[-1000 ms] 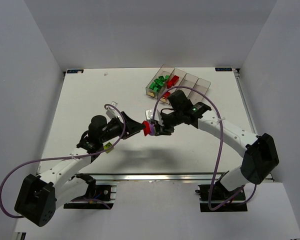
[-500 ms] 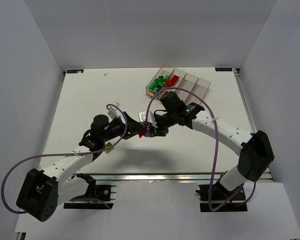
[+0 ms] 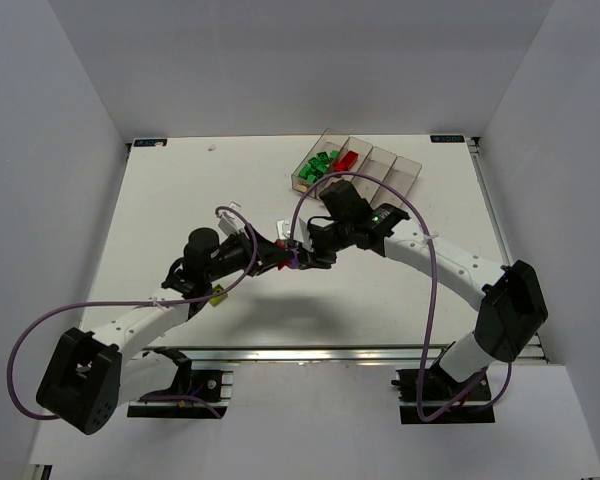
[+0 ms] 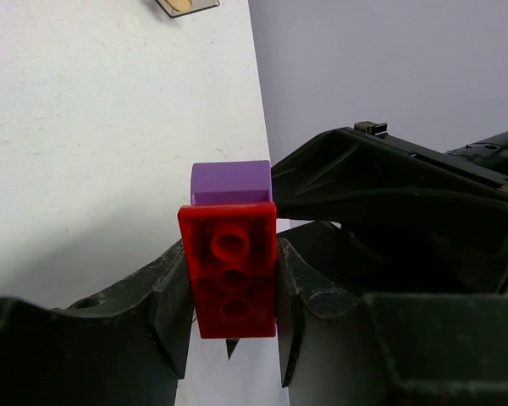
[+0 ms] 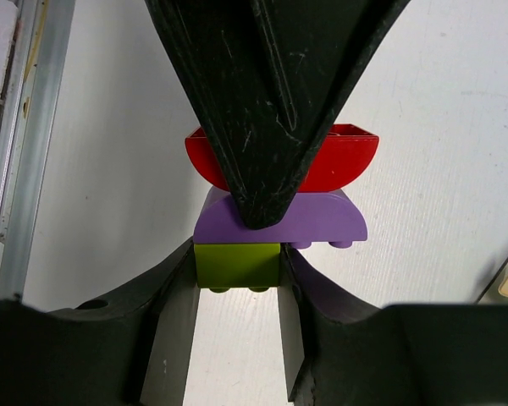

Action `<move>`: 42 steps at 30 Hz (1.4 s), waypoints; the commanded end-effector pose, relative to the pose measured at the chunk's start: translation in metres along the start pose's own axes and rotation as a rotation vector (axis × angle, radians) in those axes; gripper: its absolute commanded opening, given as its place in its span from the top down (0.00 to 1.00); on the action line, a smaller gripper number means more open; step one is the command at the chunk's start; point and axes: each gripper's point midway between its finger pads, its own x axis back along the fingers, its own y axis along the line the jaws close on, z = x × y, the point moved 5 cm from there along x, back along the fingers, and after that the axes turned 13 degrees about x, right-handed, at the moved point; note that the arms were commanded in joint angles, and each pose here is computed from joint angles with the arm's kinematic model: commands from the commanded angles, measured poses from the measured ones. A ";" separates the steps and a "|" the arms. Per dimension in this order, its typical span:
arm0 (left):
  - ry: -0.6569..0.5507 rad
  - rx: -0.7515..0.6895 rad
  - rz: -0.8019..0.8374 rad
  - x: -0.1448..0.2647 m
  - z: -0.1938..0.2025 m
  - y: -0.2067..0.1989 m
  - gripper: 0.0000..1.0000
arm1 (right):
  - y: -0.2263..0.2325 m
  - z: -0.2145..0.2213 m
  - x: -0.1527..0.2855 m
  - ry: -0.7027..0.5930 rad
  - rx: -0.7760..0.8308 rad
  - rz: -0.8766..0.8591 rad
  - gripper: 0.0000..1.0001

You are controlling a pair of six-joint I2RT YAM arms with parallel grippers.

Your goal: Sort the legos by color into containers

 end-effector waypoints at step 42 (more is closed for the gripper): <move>-0.067 -0.097 -0.054 0.025 -0.012 -0.004 1.00 | -0.078 0.125 0.083 0.131 -0.438 0.389 1.00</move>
